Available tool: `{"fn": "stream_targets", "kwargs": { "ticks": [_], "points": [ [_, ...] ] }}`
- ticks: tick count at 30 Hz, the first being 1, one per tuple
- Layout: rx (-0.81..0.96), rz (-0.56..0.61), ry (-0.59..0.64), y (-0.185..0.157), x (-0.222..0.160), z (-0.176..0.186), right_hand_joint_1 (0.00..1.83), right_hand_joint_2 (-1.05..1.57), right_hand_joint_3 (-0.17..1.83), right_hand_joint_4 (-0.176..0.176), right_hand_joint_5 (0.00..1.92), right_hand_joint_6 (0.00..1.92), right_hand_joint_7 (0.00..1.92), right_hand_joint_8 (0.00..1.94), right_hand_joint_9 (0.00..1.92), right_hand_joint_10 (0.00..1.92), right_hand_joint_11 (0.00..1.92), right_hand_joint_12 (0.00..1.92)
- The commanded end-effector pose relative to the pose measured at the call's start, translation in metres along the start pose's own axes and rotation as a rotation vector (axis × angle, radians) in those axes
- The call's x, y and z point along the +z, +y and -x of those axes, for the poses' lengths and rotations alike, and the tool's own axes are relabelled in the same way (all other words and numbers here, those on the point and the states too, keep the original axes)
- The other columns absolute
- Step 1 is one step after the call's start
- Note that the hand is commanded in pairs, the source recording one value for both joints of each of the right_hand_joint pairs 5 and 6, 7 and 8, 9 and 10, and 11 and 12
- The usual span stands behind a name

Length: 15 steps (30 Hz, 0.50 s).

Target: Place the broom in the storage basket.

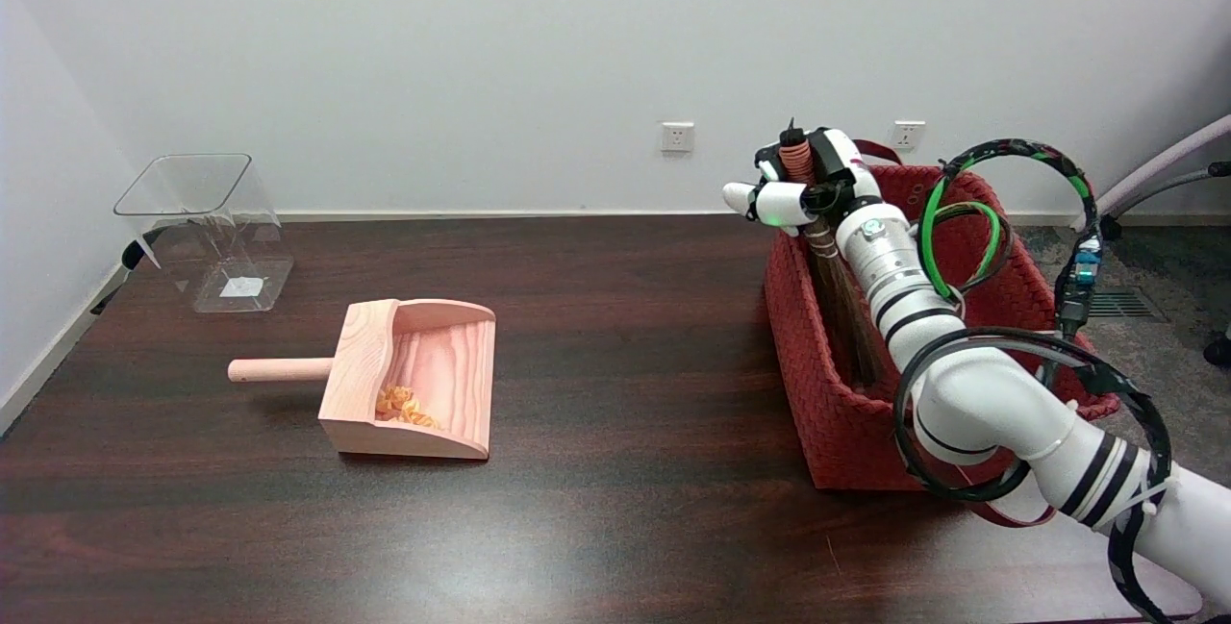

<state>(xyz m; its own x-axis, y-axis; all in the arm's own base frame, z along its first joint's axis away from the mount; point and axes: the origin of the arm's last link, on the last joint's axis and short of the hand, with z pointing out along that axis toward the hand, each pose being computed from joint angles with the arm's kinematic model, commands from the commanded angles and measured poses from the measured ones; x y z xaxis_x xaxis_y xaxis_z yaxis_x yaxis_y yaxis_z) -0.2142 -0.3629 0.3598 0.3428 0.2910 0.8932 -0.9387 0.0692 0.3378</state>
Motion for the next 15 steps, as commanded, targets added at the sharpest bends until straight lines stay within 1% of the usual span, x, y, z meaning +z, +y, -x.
{"fn": "stream_targets", "kwargs": {
  "ticks": [1,8,9,10,11,12,13,14,15],
  "points": [
    [-0.005,0.018,0.011,0.0096,-0.0014,0.0001,1.21,1.11,0.46,0.000,1.92,1.92,1.92,1.92,1.92,1.92,1.92,1.92],
    [-0.002,0.016,0.011,0.0083,-0.0005,0.0001,1.19,1.11,0.53,0.000,1.92,1.92,1.92,1.92,1.92,1.92,1.92,1.92],
    [-0.002,0.016,0.011,0.0083,-0.0004,0.0001,1.18,1.13,0.54,0.000,1.92,1.92,1.90,1.90,1.92,1.92,1.92,1.92],
    [-0.002,0.015,0.010,0.0081,0.0000,0.0001,1.19,1.08,0.57,0.000,1.91,1.91,1.82,1.82,1.91,1.91,1.91,1.91],
    [0.000,0.016,0.008,0.0080,0.0002,0.0005,1.21,0.91,0.64,0.000,1.81,1.81,1.69,1.69,1.81,1.81,1.81,1.81],
    [-0.001,0.017,0.007,0.0084,0.0002,0.0007,1.28,0.27,1.12,0.000,1.32,1.32,1.41,1.41,1.32,1.32,1.32,1.32],
    [-0.001,0.016,0.006,0.0079,0.0005,0.0008,1.28,0.01,1.24,0.000,1.11,1.11,1.20,1.20,1.11,1.11,1.11,1.11],
    [-0.001,0.015,0.006,0.0078,0.0009,0.0007,1.27,-0.08,1.05,0.000,0.87,0.87,0.99,0.99,0.87,0.87,0.87,0.87],
    [0.001,0.014,0.006,0.0073,0.0012,0.0007,1.28,-0.08,0.89,0.000,0.75,0.75,0.87,0.87,0.75,0.75,0.75,0.75]
  ]
}}
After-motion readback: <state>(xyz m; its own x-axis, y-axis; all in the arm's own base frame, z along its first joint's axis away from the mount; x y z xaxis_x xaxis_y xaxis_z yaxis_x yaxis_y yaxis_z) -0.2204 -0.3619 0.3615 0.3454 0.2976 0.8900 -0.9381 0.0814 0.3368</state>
